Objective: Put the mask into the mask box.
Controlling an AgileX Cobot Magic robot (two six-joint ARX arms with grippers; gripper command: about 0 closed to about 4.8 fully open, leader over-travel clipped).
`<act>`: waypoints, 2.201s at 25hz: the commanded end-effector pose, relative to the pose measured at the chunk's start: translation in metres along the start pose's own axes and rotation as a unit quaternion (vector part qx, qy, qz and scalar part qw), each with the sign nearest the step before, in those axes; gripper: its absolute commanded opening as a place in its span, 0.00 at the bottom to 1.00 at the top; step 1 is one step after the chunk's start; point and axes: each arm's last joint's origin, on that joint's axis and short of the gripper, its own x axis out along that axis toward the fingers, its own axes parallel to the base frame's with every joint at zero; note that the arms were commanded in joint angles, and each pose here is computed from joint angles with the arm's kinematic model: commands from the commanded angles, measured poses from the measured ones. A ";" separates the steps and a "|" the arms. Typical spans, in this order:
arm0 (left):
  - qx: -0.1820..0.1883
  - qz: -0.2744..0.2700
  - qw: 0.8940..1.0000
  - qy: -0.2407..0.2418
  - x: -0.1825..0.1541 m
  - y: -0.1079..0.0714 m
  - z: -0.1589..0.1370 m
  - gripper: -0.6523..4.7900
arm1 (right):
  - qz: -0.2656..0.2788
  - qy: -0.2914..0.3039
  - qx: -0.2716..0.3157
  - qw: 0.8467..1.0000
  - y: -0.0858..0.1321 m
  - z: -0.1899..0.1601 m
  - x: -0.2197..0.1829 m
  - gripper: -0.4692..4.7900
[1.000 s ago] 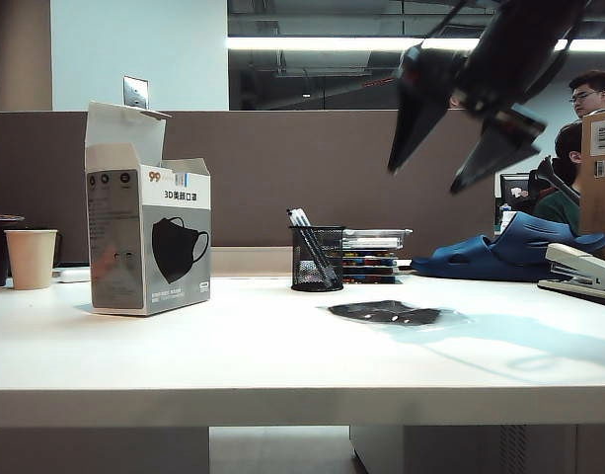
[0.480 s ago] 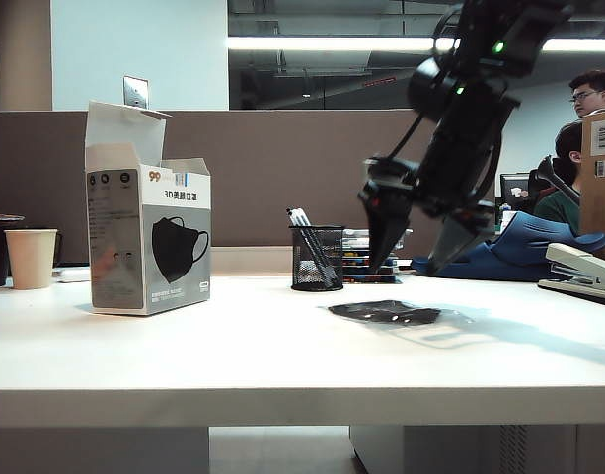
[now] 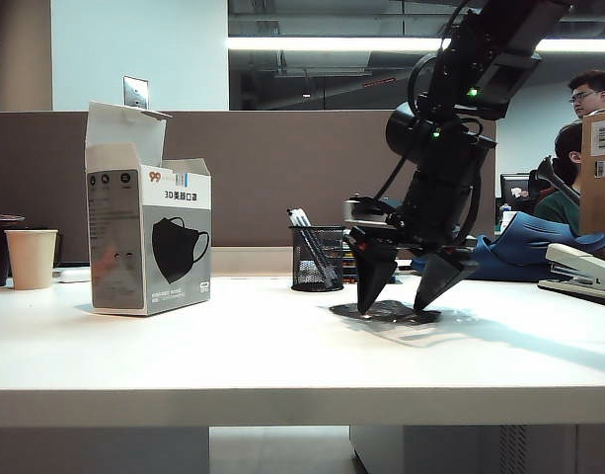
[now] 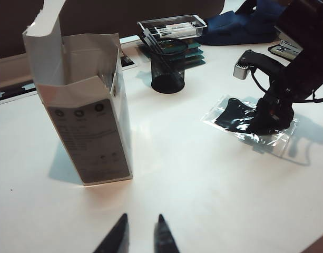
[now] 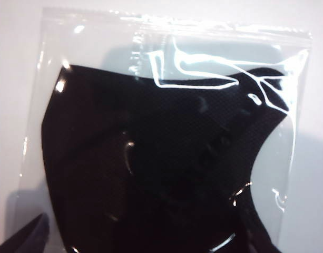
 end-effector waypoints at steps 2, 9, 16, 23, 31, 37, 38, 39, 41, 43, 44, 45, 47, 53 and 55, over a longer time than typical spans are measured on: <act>0.016 0.007 0.999 -0.030 -0.001 0.001 0.007 0.23 | 0.007 0.044 0.006 0.999 0.001 -0.011 0.017 0.77; 0.044 0.018 0.996 -0.081 0.000 0.004 0.018 0.23 | 0.012 0.050 0.007 0.999 0.001 -0.013 0.020 0.23; 0.047 0.021 0.995 -0.085 0.017 0.014 0.021 0.35 | 0.012 0.037 0.005 0.999 0.000 -0.006 0.016 0.08; 0.063 0.070 0.988 -0.120 0.049 0.035 0.026 0.48 | 0.094 -0.065 -0.013 0.993 0.005 0.043 -0.021 0.08; 0.053 0.066 0.991 -0.100 0.111 0.071 0.033 0.48 | 0.173 -0.183 -0.043 0.967 0.011 0.085 -0.061 0.08; 0.041 0.078 0.994 -0.069 0.150 0.093 0.033 0.48 | 0.217 -0.239 -0.014 0.946 0.016 0.099 -0.069 0.08; 0.045 0.088 0.993 -0.066 0.153 0.095 0.034 0.48 | 0.227 -0.239 -0.018 0.944 0.017 0.099 -0.070 0.08; 0.052 0.098 0.992 -0.065 0.155 0.098 0.036 0.47 | 0.246 -0.240 -0.025 0.939 0.019 0.100 -0.071 0.08; 0.053 0.108 0.990 -0.068 0.160 0.101 0.037 0.47 | 0.259 -0.246 -0.036 0.933 0.026 0.102 -0.072 0.08; 0.052 0.108 0.991 -0.066 0.163 0.102 0.033 0.47 | 0.262 -0.252 -0.043 0.931 0.032 0.103 -0.072 0.08; 0.053 0.108 0.991 -0.067 0.166 0.103 0.032 0.47 | 0.265 -0.253 -0.048 0.929 0.036 0.104 -0.072 0.08; 0.053 0.108 0.991 -0.067 0.167 0.104 0.031 0.47 | 0.265 -0.256 -0.049 0.928 0.036 0.105 -0.072 0.08; 0.053 0.108 0.990 -0.069 0.171 0.106 0.029 0.47 | 0.268 -0.259 -0.054 0.927 0.041 0.106 -0.073 0.08; 0.056 0.110 0.989 -0.080 0.183 0.111 0.023 0.45 | 0.284 -0.258 -0.062 0.922 0.047 0.106 -0.074 0.08; 0.060 0.102 0.989 -0.088 0.187 0.112 0.020 0.43 | 0.291 -0.260 -0.068 0.918 0.051 0.107 -0.074 0.08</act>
